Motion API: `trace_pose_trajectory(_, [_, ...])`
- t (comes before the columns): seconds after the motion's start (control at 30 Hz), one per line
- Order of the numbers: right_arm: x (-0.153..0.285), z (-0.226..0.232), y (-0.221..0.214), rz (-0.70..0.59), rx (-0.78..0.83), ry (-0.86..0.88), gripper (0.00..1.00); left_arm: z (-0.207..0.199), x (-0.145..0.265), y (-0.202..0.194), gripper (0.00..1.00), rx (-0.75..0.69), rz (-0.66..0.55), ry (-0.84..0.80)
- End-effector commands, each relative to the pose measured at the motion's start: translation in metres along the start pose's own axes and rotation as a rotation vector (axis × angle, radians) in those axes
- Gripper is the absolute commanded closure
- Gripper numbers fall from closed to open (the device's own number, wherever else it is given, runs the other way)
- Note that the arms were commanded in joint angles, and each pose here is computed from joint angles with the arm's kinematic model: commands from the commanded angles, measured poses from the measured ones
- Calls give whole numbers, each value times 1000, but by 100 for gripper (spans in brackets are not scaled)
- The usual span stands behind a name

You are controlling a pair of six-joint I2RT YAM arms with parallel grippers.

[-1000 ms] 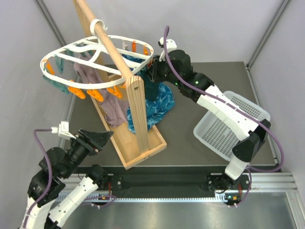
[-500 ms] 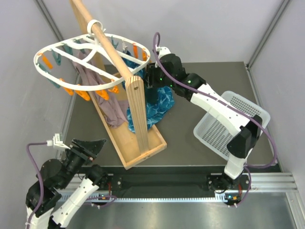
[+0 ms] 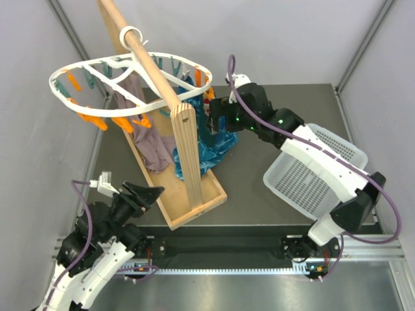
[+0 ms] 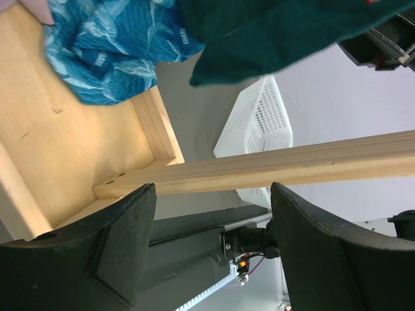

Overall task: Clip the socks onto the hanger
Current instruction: Reset both arms

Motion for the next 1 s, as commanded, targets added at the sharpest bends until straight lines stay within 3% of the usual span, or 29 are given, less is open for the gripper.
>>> trace_pose_trajectory(0.0, [40,-9,16,-83,-5,-44,0,-24,-8,8,24,-12,-18,-123])
trace_pose_trajectory(0.3, [76,-26,5,-145,-33,-84,0,-30,-16,15,24,-111,-22,-87])
trace_pose_trajectory(0.57, [64,-48,-71,-192,-135,35,0,-12,-35,5,23,-172,16,9])
trace_pose_trajectory(0.73, [49,-68,-107,-213,-200,-15,0,-2,-42,4,23,-172,-13,48])
trace_pose_trajectory(0.87, [39,-73,-136,-216,-252,40,0,7,-57,-9,17,-165,1,-8])
trace_pose_trajectory(0.97, [42,-68,-155,-200,-245,184,0,2,-63,-18,11,-145,-13,-177])
Point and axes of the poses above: each gripper's point midway between its finger pads, its own x axis back along the fingers, its own z axis along the line the jaws close on, y = z × x, the point moved 7 cm from there along x, back along the fingers, and after that the axes turned 5 degrees about -x, right-handed, at the moved point
